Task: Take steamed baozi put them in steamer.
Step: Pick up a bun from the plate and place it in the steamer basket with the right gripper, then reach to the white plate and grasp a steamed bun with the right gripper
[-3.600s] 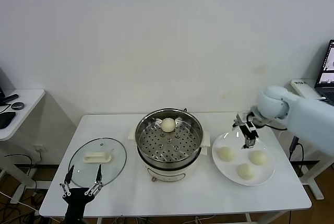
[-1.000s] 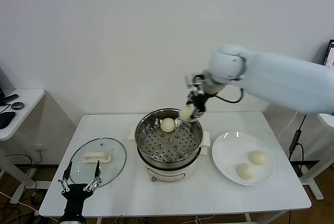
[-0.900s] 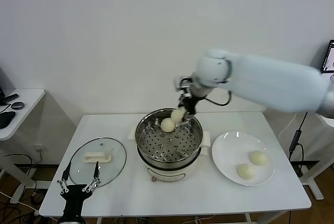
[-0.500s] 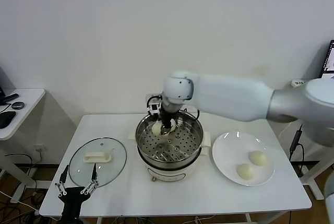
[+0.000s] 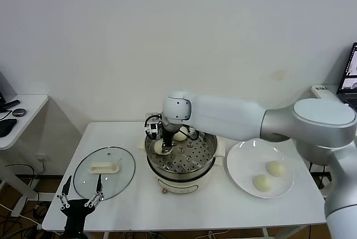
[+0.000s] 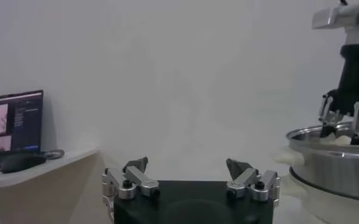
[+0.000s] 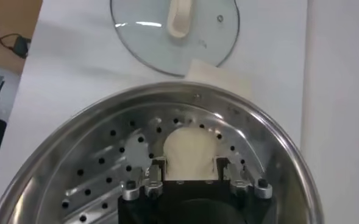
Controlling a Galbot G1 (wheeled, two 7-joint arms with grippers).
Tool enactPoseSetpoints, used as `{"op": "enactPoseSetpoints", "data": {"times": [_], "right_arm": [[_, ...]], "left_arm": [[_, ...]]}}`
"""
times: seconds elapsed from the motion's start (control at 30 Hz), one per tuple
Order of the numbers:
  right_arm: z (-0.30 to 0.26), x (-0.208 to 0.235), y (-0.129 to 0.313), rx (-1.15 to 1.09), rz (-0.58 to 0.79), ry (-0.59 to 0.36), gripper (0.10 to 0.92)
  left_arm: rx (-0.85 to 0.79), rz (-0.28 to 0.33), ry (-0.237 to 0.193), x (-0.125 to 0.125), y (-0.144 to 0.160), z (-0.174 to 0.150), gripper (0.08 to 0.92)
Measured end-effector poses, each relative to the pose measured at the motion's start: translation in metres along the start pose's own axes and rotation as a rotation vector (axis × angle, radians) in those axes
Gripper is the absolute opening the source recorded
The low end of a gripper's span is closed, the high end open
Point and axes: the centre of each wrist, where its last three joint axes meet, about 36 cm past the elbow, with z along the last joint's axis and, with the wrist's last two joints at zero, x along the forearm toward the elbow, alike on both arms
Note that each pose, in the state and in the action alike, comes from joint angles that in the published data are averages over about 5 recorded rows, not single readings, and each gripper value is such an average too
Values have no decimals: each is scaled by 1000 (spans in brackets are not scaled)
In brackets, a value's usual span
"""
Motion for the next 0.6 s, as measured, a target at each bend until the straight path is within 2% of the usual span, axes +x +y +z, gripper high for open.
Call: {"op": "enactPoseSetpoints", "data": {"times": [0.17, 0.3, 0.4, 0.6], "right_arm": [[0, 4, -1, 1, -6, -4, 687], [5, 24, -4, 19, -6, -5, 791], [16, 47, -6, 43, -7, 2, 818], [61, 103, -5, 92, -16, 28, 823]], "left_arm": [[0, 1, -3, -1, 0, 0, 823], [0, 1, -8, -2, 0, -1, 823], [1, 3, -12, -3, 0, -3, 823], [4, 10, -21, -5, 0, -5, 823]]}}
